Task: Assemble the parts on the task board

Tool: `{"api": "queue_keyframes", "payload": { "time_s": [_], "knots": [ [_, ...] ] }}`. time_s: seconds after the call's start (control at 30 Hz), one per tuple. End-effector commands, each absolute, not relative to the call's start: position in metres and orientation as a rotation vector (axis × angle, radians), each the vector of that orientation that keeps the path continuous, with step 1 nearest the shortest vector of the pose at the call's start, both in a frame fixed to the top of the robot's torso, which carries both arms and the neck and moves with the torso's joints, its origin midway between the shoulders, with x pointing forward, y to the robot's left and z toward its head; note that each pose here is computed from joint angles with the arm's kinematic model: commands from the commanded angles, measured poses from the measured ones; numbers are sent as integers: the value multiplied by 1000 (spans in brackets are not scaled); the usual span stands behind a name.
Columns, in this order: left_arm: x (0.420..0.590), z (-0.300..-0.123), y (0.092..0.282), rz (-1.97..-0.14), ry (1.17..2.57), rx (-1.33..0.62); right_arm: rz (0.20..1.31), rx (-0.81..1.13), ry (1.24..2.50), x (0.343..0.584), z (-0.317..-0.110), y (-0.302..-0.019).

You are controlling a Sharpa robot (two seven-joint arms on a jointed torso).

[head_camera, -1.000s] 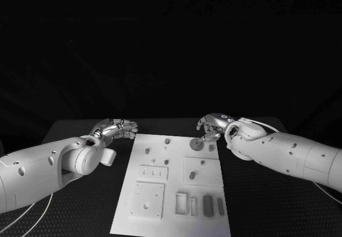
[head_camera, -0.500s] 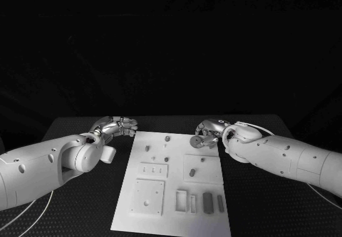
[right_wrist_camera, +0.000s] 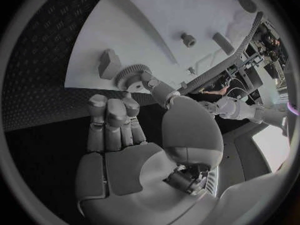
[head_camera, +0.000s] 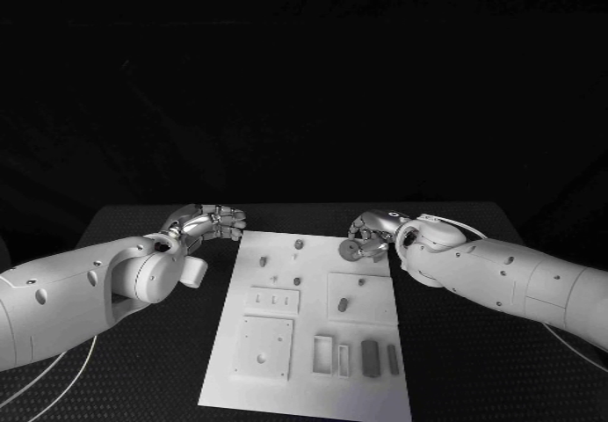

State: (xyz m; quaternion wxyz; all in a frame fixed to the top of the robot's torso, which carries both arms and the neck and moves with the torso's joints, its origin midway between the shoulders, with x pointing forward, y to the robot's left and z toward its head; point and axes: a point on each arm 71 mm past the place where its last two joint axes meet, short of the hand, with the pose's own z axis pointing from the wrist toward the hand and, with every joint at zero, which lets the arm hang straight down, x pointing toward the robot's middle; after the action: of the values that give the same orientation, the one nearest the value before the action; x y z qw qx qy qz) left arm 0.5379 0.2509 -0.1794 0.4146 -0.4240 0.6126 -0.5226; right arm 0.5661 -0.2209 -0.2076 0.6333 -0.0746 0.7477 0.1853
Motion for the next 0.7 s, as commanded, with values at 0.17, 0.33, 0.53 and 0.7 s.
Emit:
{"api": "queue_keyframes", "payload": {
  "time_s": [0.17,0.33,0.53,0.7],
  "knots": [
    [538,-178,249,-1334,1542,-1049,422,-196,1756,565,-212,-222],
    [538,-178,249,-1333,1541,-1050,415,-209,1748,565,-214,-220],
    [538,-178,248,-1334,1543,-1050,406,-225,1752,564,-218,-217],
    [537,-178,250,-1331,1543,-1051,382,-254,1751,563,-223,-217]
  ]
}}
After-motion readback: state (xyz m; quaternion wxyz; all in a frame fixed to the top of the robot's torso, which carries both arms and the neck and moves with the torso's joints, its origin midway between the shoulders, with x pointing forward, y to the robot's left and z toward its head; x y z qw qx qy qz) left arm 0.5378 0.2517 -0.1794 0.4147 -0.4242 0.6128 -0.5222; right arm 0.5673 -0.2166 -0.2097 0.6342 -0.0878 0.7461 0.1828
